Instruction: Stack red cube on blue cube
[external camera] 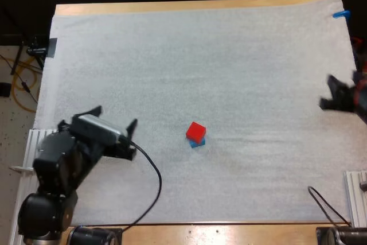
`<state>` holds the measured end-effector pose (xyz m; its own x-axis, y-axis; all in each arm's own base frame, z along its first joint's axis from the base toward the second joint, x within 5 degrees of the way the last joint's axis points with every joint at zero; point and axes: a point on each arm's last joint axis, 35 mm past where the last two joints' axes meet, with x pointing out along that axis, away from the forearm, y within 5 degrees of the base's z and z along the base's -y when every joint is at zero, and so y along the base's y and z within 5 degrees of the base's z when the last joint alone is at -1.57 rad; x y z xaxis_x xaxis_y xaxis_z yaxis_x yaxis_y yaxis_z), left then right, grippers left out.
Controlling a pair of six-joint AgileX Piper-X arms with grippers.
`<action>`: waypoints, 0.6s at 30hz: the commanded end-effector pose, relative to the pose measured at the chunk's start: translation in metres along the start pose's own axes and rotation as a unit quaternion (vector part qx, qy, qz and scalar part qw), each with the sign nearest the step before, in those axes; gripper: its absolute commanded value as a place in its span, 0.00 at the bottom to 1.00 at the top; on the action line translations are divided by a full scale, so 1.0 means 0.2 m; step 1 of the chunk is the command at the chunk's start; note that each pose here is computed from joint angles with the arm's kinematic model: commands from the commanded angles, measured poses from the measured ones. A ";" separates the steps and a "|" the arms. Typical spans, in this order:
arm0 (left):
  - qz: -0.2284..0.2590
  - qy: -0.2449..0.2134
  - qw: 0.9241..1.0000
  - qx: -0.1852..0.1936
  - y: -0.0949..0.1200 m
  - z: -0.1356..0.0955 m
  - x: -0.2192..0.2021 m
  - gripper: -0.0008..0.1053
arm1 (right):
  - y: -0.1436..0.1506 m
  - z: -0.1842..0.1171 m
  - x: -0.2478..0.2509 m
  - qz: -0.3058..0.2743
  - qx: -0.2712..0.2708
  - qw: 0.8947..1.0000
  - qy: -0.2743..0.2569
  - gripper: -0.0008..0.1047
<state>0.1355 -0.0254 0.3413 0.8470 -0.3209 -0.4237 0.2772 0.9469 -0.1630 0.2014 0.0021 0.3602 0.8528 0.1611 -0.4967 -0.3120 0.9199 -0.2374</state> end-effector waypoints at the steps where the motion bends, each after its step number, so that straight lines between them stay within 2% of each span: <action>1: 0.026 -0.028 0.999 -0.011 0.02 0.04 -0.03 0.73 | 0.02 -0.03 -0.07 0.004 -0.008 1.000 -0.001 0.51; 5: 0.080 -0.034 0.996 -0.038 0.10 0.04 -0.07 0.73 | 0.07 -0.10 -0.21 0.004 -0.011 1.000 -0.005 0.51; 7: 0.091 -0.033 0.994 -0.048 0.12 0.02 -0.11 0.73 | 0.10 -0.13 -0.28 -0.001 -0.010 1.000 -0.011 0.51; 10: 0.082 -0.046 0.994 -0.049 0.09 0.00 -0.19 0.73 | 0.14 -0.18 -0.37 -0.003 -0.012 1.000 -0.017 0.50; 13: 0.062 -0.081 0.994 -0.033 0.03 -0.02 -0.30 0.73 | 0.18 -0.24 -0.44 -0.008 -0.010 0.999 -0.030 0.50; 18: 0.034 -0.101 0.994 -0.016 -0.06 -0.13 -0.47 0.73 | 0.25 -0.34 -0.57 -0.023 -0.006 0.997 -0.068 0.50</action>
<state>0.0495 -0.0061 0.3612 0.9430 -0.2222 -0.2479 0.1853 0.9689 -0.1637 0.0674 0.0044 0.3479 0.9078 0.1593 -0.3879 -0.2777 0.9215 -0.2716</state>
